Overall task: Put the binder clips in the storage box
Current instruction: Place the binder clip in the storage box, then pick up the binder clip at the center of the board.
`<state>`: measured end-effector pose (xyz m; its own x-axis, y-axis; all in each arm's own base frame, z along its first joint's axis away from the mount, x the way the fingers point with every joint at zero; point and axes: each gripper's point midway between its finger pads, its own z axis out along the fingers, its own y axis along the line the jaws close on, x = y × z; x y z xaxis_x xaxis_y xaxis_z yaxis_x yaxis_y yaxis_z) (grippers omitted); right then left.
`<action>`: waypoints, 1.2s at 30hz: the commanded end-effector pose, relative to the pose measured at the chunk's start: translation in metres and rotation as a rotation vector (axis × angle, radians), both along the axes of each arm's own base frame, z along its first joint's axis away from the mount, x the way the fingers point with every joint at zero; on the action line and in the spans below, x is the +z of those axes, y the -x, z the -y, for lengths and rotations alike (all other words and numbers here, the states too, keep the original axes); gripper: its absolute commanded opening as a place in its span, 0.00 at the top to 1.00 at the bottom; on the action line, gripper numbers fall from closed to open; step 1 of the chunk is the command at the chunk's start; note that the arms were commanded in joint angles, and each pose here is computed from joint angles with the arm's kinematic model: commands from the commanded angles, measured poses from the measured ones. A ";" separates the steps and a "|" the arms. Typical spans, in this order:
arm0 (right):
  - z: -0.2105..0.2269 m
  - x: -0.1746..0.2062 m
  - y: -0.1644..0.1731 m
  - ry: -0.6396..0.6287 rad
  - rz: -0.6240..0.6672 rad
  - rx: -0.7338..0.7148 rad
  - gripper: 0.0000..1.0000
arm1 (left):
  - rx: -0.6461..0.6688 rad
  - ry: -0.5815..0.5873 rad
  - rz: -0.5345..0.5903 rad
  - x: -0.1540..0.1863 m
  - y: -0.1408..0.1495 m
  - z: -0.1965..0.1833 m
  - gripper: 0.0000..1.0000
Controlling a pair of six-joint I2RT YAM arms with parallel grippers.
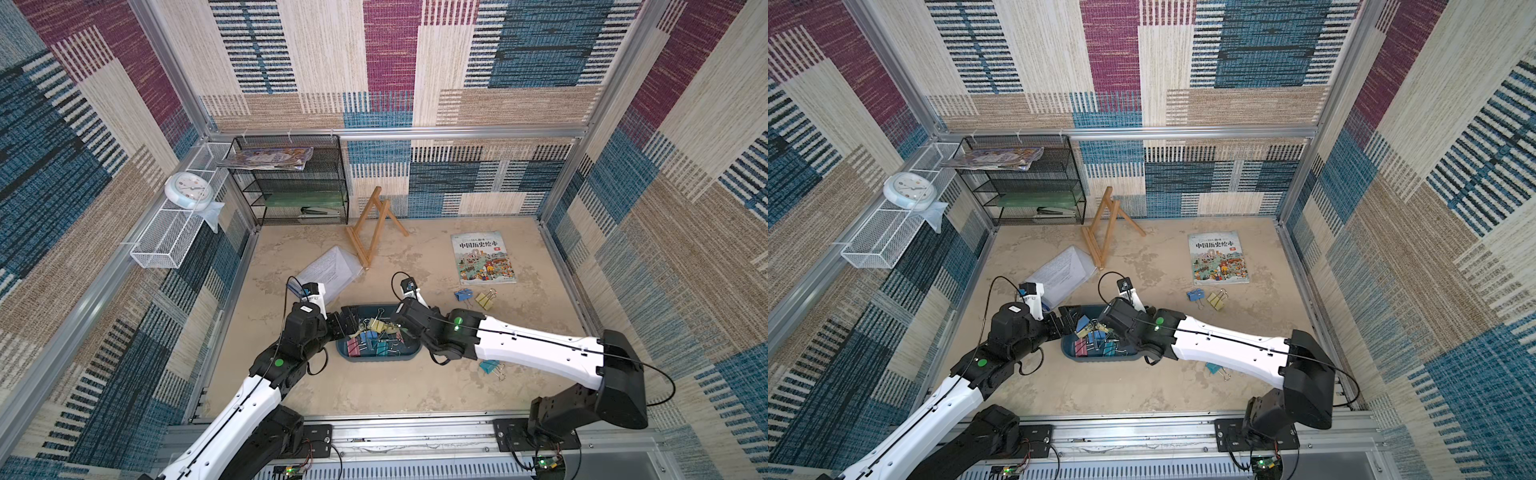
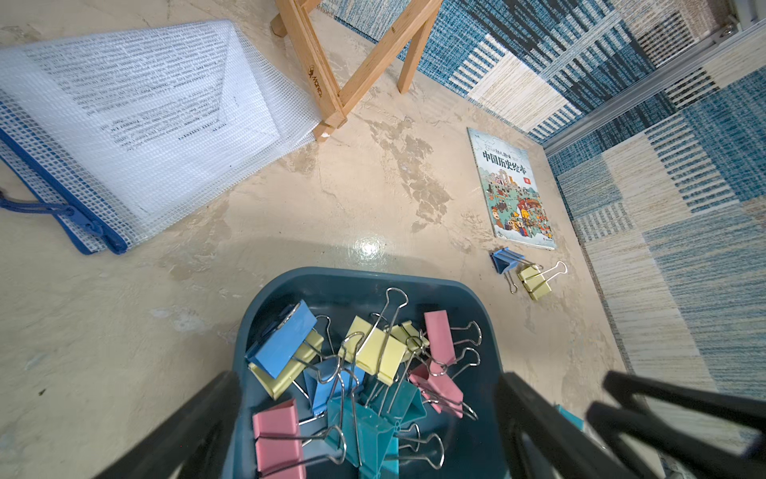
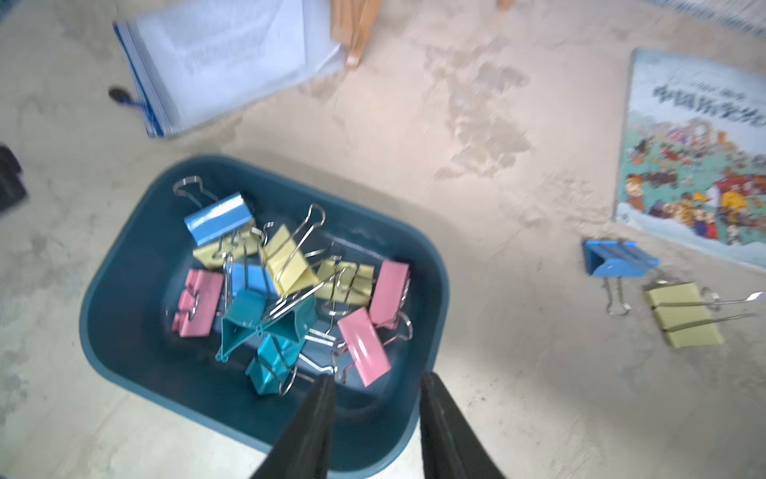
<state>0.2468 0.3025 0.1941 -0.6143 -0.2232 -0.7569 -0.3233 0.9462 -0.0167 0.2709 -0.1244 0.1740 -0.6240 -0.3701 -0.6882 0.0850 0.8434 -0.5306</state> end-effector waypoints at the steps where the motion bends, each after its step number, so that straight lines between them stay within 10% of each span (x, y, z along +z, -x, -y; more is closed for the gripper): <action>1: 0.032 0.041 -0.033 -0.059 0.192 -0.156 0.58 | 0.001 0.008 0.008 0.002 -0.001 0.001 0.01; 14: 0.164 -0.021 -0.107 -0.398 -0.036 -0.528 0.58 | 0.012 -0.023 0.020 0.001 0.003 -0.006 0.01; 36: 0.171 -0.118 -0.152 -0.603 -0.372 -0.568 0.61 | 0.018 -0.062 0.026 -0.002 0.008 -0.012 0.01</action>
<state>0.3929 0.1243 0.0731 -0.7283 0.5685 -0.3827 0.3356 0.7827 0.5241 0.2624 -0.1138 0.1714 -0.6082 -0.3454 -0.7147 0.0801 0.8691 -0.4881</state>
